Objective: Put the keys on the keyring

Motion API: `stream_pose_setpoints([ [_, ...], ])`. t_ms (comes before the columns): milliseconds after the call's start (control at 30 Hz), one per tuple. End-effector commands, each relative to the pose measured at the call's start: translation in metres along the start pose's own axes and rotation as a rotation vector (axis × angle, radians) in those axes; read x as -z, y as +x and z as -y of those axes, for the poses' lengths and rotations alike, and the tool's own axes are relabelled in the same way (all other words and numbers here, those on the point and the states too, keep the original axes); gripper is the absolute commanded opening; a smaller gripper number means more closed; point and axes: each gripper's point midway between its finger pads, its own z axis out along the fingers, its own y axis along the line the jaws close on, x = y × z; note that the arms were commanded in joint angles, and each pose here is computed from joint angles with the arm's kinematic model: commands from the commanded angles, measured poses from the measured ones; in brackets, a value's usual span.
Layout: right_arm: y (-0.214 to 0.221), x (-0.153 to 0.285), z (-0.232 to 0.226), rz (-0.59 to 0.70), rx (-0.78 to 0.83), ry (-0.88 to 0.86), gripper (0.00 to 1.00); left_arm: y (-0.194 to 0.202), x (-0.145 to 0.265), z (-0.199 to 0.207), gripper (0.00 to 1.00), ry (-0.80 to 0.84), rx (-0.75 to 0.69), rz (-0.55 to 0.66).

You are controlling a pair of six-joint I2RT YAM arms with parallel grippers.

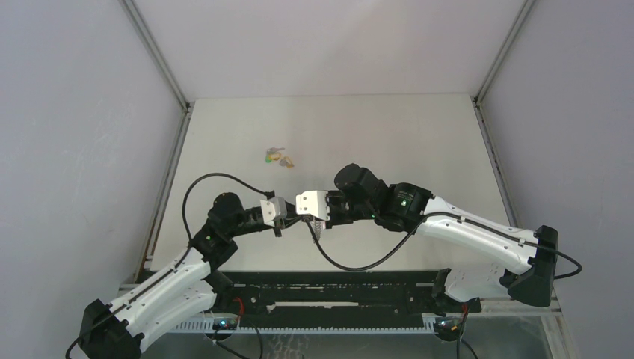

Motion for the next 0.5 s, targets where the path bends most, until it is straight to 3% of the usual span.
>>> stream_pose_setpoints([
  [0,-0.0117,0.0108,0.0033,0.047,-0.005,0.032,0.0,-0.0294,-0.001,-0.006,0.0,-0.009,-0.081,0.069],
  [467,-0.0133,0.011,0.001,0.054,-0.006,0.022,0.0,-0.0303,-0.0005,-0.0058,0.0,-0.01,-0.082,0.071],
])
